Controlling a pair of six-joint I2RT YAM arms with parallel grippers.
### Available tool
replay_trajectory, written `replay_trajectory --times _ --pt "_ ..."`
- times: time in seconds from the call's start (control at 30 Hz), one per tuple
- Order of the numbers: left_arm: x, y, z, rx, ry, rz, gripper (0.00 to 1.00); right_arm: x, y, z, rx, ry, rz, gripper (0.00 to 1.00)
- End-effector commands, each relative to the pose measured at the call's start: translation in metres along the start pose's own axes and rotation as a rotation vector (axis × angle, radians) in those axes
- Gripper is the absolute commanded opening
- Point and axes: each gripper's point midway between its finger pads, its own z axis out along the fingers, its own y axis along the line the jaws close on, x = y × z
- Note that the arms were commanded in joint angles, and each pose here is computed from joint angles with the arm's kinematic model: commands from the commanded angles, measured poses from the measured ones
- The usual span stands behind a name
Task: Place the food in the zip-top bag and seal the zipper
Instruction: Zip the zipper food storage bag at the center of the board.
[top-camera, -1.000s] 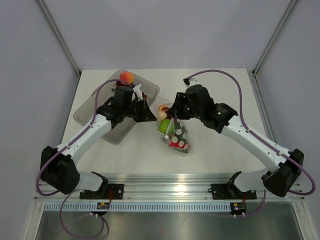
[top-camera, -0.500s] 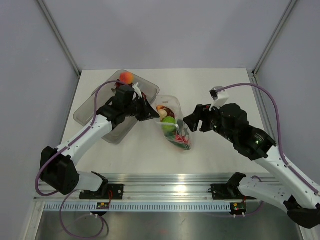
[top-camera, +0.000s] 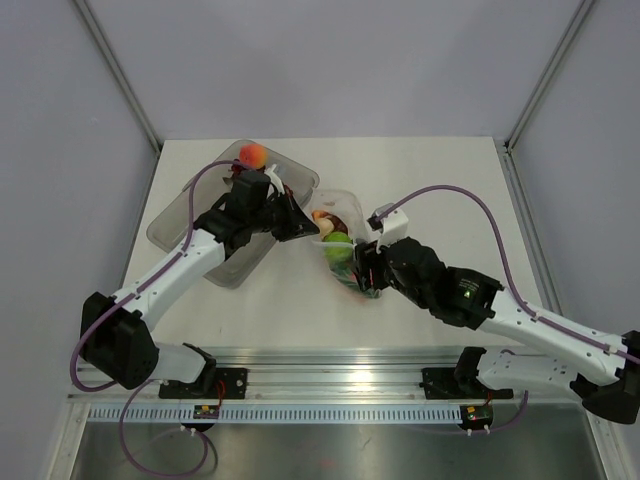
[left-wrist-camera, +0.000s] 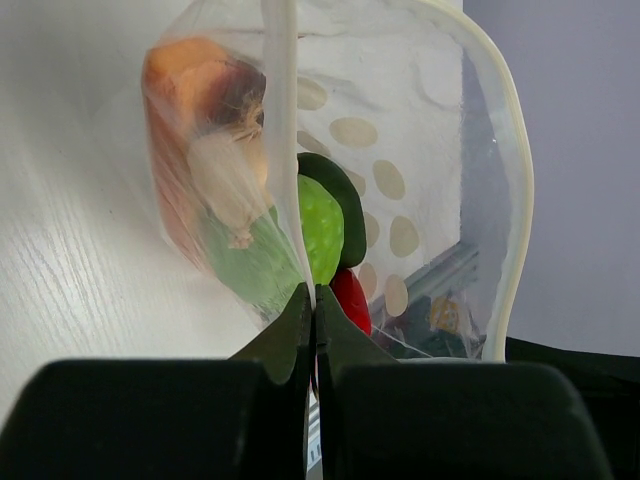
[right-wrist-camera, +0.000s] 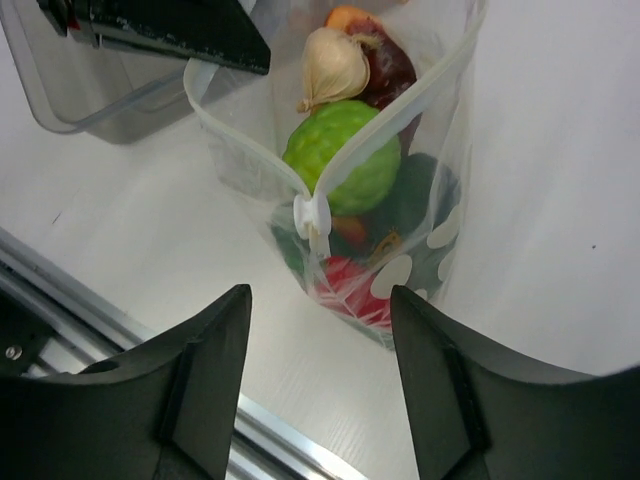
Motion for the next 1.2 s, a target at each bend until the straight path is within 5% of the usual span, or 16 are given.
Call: replay_trajectory --times 0.0,0.33,0.53,0.63,0.67,0.73,0.77,1.0,1.17 --pt "-0.018 -0.023 -0.006 0.049 -0.062 0.027 0.00 -0.025 -0.010 0.009 0.099 -0.130 0.026 0.63" --pt "-0.015 -0.018 -0.005 0.031 -0.064 0.018 0.00 -0.028 0.006 0.031 0.071 -0.157 0.083 0.38" --pt "-0.016 -0.022 -0.009 0.047 -0.074 0.028 0.03 -0.026 0.004 0.032 0.075 -0.162 0.084 0.11" --pt "-0.015 -0.022 -0.017 0.036 -0.055 0.108 0.31 -0.023 0.005 0.031 0.060 -0.154 0.056 0.08" --pt "-0.021 -0.019 -0.021 0.001 -0.073 0.141 0.50 -0.022 0.005 0.030 0.056 -0.148 0.046 0.06" --pt "-0.035 -0.017 -0.039 -0.056 -0.104 0.244 0.70 -0.019 0.004 0.029 0.053 -0.135 0.013 0.00" --pt "-0.040 -0.018 -0.045 -0.054 -0.115 0.286 0.89 -0.019 0.003 0.026 0.049 -0.139 0.002 0.00" --pt "-0.025 -0.079 -0.086 0.290 0.015 0.733 0.82 -0.017 -0.004 0.009 -0.020 -0.221 -0.060 0.00" --pt "-0.016 -0.091 -0.093 0.407 -0.047 0.949 0.69 -0.019 -0.001 0.001 -0.075 -0.235 -0.098 0.00"
